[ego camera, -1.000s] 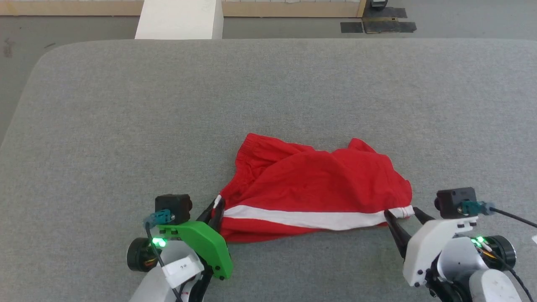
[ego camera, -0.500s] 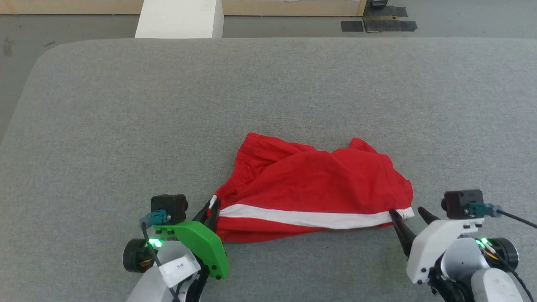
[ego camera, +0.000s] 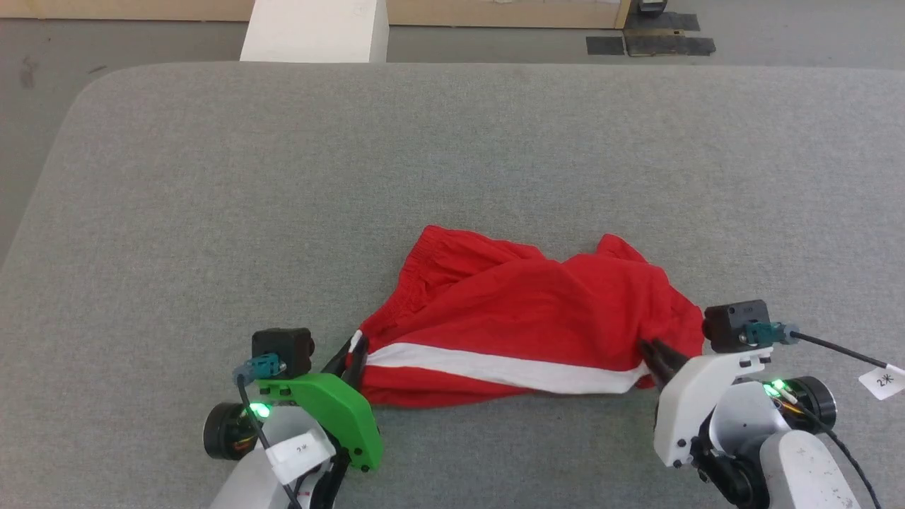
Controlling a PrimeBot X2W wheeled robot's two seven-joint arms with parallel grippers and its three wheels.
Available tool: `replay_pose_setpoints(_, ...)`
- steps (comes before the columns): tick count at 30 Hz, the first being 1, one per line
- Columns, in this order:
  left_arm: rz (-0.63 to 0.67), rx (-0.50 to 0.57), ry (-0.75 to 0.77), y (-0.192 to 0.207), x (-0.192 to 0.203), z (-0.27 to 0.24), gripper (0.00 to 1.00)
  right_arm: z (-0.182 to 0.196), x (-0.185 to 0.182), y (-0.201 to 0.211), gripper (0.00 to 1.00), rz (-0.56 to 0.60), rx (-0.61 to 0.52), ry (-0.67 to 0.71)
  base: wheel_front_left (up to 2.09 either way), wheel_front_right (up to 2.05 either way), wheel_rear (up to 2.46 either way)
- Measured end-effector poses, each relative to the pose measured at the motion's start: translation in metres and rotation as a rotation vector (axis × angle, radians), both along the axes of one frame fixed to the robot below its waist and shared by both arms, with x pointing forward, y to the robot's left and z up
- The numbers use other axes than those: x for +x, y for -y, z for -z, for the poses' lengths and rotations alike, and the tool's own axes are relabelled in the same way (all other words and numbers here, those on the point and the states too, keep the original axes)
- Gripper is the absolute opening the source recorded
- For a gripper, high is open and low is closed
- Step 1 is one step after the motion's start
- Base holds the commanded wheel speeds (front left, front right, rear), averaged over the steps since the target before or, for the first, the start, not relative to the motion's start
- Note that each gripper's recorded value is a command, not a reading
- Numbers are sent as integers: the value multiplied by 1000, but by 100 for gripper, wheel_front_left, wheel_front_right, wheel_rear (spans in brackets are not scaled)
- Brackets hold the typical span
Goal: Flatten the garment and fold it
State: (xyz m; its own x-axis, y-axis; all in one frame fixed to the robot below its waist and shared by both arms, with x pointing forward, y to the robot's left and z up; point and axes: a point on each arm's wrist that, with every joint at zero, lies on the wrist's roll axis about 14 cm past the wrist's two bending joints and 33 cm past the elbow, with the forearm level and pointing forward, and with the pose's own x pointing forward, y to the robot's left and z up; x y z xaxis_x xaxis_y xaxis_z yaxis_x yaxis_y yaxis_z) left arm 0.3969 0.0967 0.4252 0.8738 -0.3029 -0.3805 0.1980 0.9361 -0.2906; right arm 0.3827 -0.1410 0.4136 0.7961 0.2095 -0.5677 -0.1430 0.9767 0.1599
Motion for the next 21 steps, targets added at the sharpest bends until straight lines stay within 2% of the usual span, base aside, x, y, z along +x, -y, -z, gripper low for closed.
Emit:
replay_pose_setpoints(12, -1, -26, 44, 2, 0, -16, 0, -43, 7, -2, 0, -1, 18, 143, 0, 0, 0)
replay_pose_setpoints(17, 17, -114, 121, 9, 12, -43, 0, -69, 18, -2, 0, -10, 0, 204, 0, 0, 0)
replay_pose_setpoints(21, 63, -183, 237, 18, 46, -90, 0, -105, 50, -4, 0, -25, -23, 288, 0, 0, 0)
